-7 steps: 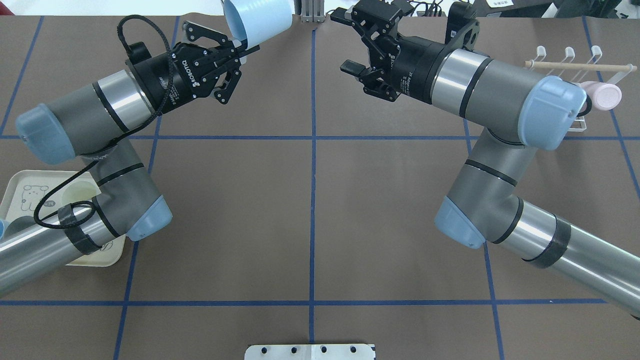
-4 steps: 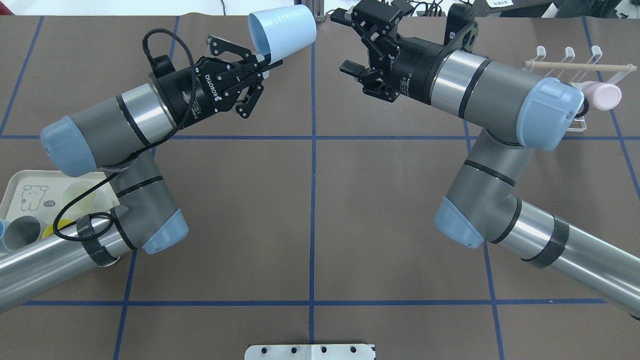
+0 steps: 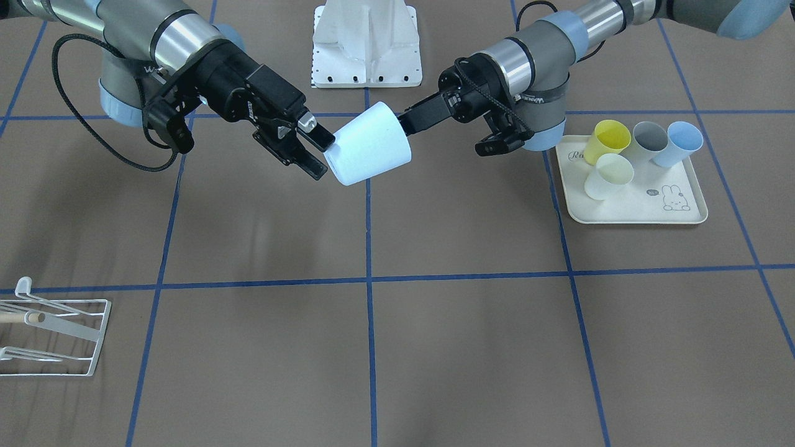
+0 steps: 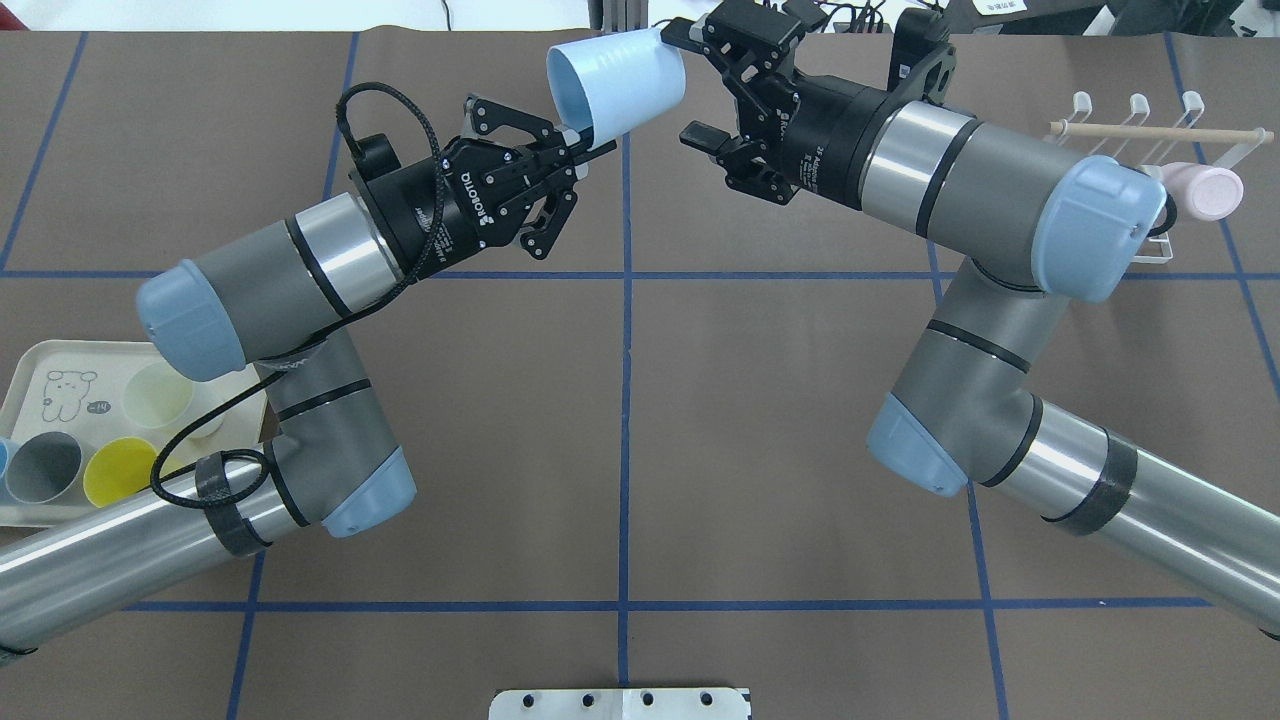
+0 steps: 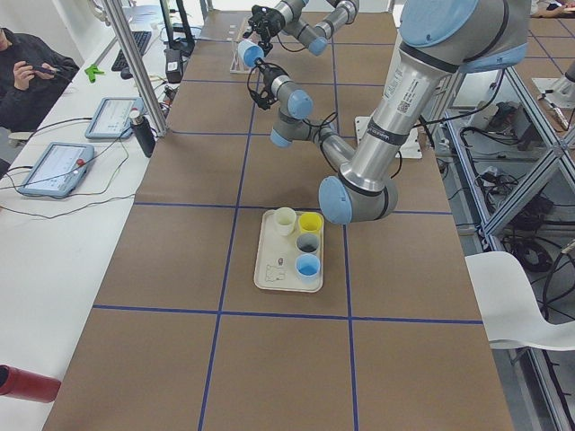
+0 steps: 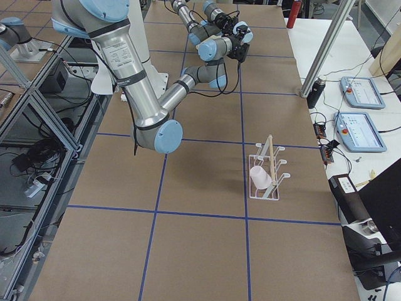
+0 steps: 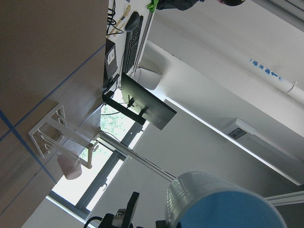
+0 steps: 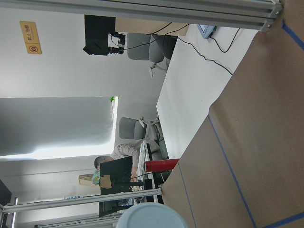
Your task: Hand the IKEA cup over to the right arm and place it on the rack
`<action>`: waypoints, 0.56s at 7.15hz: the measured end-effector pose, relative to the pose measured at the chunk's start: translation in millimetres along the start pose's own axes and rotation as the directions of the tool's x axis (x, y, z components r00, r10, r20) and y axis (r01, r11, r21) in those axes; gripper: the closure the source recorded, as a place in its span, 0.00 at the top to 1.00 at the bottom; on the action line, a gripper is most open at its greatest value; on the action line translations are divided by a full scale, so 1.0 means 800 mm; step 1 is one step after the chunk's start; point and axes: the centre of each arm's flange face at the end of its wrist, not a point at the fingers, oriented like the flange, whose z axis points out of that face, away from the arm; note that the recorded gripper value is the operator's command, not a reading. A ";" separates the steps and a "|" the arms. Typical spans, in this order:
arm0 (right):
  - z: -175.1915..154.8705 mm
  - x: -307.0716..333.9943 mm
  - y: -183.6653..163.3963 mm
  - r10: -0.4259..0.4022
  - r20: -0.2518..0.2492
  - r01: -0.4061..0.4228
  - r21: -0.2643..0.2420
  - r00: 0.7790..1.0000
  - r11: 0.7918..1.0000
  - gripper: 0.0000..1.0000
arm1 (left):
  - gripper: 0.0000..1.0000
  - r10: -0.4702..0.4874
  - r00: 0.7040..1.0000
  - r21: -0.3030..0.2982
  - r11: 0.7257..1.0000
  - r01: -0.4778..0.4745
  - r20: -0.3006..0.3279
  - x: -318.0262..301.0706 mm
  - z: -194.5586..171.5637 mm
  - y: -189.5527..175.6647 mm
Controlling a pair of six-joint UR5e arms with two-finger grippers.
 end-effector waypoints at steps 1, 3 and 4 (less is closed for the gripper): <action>0.000 0.000 0.000 0.000 0.000 0.000 -0.001 1.000 1.000 1.00 | 0.00 -0.006 1.000 0.003 1.000 0.006 -0.001 -0.005 0.004 0.003; 0.000 0.000 0.000 0.000 0.000 0.000 -0.001 1.000 1.000 1.00 | 0.00 -0.019 1.000 0.010 1.000 0.020 -0.013 -0.017 0.012 0.010; 0.000 0.000 0.000 0.000 0.001 0.000 -0.002 1.000 1.000 1.00 | 0.00 -0.025 1.000 0.008 1.000 0.025 -0.019 -0.018 0.016 0.015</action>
